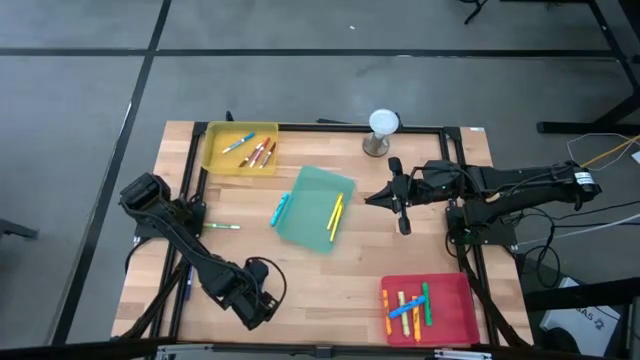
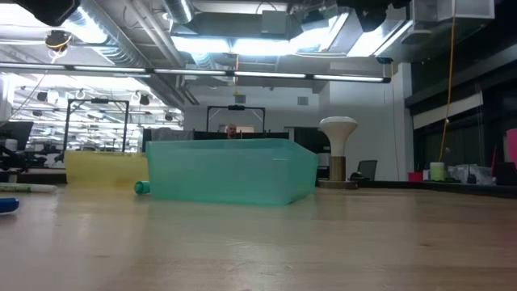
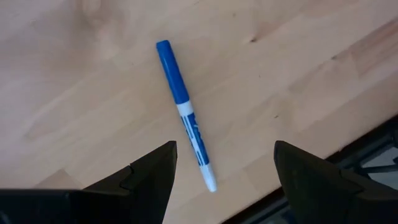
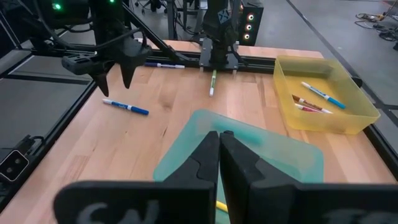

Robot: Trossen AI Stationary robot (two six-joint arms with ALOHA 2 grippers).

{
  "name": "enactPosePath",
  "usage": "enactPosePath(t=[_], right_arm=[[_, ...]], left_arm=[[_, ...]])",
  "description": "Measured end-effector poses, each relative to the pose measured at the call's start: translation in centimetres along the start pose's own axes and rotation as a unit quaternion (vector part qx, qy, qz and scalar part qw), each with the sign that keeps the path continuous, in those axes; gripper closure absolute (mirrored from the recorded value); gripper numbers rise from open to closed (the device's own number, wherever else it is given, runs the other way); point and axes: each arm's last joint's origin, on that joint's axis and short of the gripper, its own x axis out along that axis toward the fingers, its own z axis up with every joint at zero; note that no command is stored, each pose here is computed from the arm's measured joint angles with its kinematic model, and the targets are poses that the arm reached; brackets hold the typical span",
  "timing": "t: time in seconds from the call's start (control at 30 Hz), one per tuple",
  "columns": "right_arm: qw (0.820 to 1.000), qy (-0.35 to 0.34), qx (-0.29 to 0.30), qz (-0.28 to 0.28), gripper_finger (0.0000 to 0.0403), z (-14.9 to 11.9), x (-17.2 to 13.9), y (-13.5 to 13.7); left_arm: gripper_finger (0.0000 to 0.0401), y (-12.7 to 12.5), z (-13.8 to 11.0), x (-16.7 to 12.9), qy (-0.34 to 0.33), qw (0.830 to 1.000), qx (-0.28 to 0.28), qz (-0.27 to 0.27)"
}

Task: Pick & Place Markers
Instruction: Put the right blue marker pen into the yellow bin

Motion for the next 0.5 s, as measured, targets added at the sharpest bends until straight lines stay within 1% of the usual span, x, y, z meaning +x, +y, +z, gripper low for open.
enactPosePath(t=[0.2, 0.5], right_arm=[[1.0, 0.0, 0.0, 0.0, 0.0389, 0.0, 0.0, 0.0], [1.0, 0.001, 0.0, 0.0, 0.0389, 0.0, 0.0, 0.0]], left_arm=[[0.014, 0.8, 0.1, 1.8, 0.007, 1.0, -0.027, -0.004], [0.014, 0.7, 0.5, 1.9, 0.012, 0.999, -0.032, -0.005]])
